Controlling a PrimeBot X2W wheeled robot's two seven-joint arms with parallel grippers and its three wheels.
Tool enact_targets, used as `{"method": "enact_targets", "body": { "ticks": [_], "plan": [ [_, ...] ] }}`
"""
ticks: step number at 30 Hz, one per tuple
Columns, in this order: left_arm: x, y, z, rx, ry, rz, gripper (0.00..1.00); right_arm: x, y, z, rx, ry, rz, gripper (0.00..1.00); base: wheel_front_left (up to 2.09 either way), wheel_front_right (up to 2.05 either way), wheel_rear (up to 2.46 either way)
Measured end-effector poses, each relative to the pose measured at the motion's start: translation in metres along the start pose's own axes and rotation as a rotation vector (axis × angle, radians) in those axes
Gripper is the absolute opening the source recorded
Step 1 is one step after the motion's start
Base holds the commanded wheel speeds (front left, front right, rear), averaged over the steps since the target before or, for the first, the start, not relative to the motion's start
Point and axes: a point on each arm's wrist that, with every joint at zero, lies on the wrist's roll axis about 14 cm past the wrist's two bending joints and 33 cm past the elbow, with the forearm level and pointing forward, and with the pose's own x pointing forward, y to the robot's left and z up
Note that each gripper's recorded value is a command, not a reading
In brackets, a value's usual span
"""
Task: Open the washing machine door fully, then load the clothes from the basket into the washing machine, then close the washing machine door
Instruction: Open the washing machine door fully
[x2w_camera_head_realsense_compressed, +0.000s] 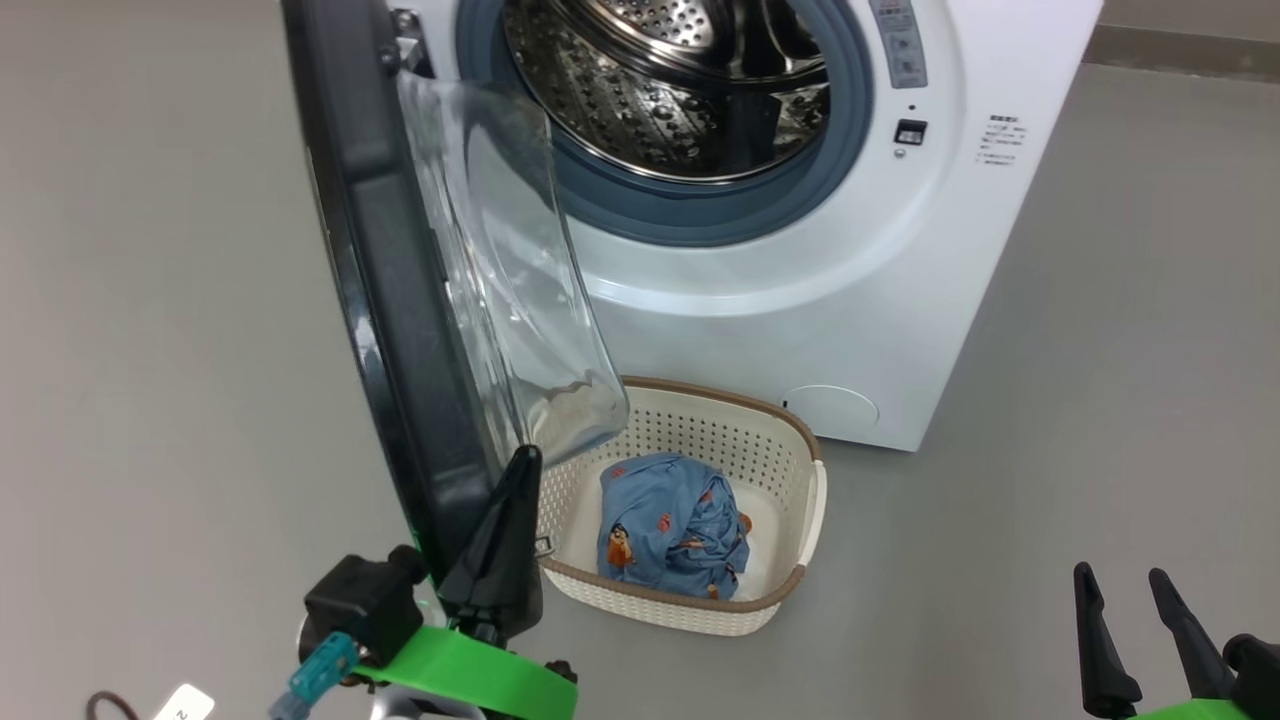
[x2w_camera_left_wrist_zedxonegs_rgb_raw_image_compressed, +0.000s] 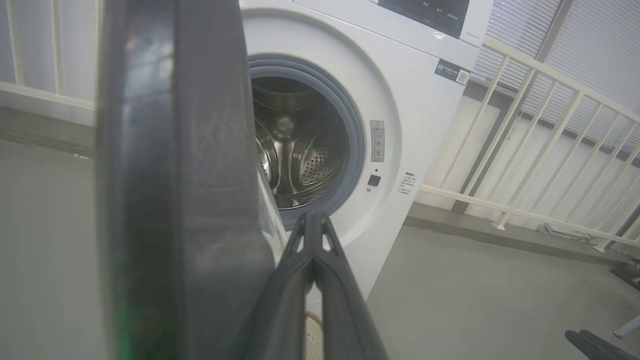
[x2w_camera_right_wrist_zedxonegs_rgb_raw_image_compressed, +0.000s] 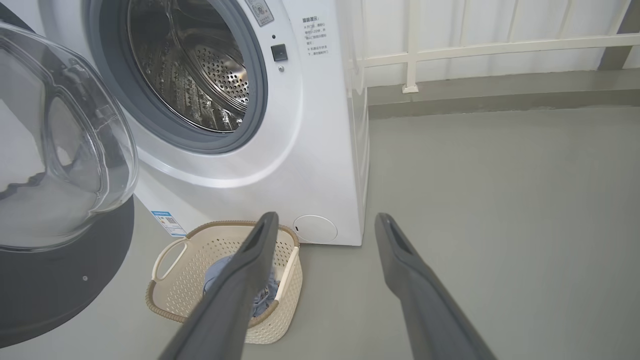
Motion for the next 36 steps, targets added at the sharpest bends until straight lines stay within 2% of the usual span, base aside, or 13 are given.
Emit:
{"method": "enact_targets", "body": {
  "ticks": [9, 19, 36],
  "plan": [
    [-0.02, 0.032, 0.006, 0.023, -0.003, 0.097, 0.0, 0.007, 0.014, -0.002, 0.005, 0.011, 0.042, 1.0, 0.0, 0.0, 0.0],
    [-0.048, 0.083, 0.017, 0.064, -0.018, 0.259, 0.0, 0.008, 0.025, -0.002, 0.035, 0.004, 0.07, 1.0, 0.0, 0.0, 0.0],
    [-0.061, 0.152, 0.022, 0.173, 0.009, 0.445, 0.0, 0.002, 0.016, -0.005, 0.05, 0.011, 0.04, 1.0, 0.0, 0.0, 0.0]
  ]
}}
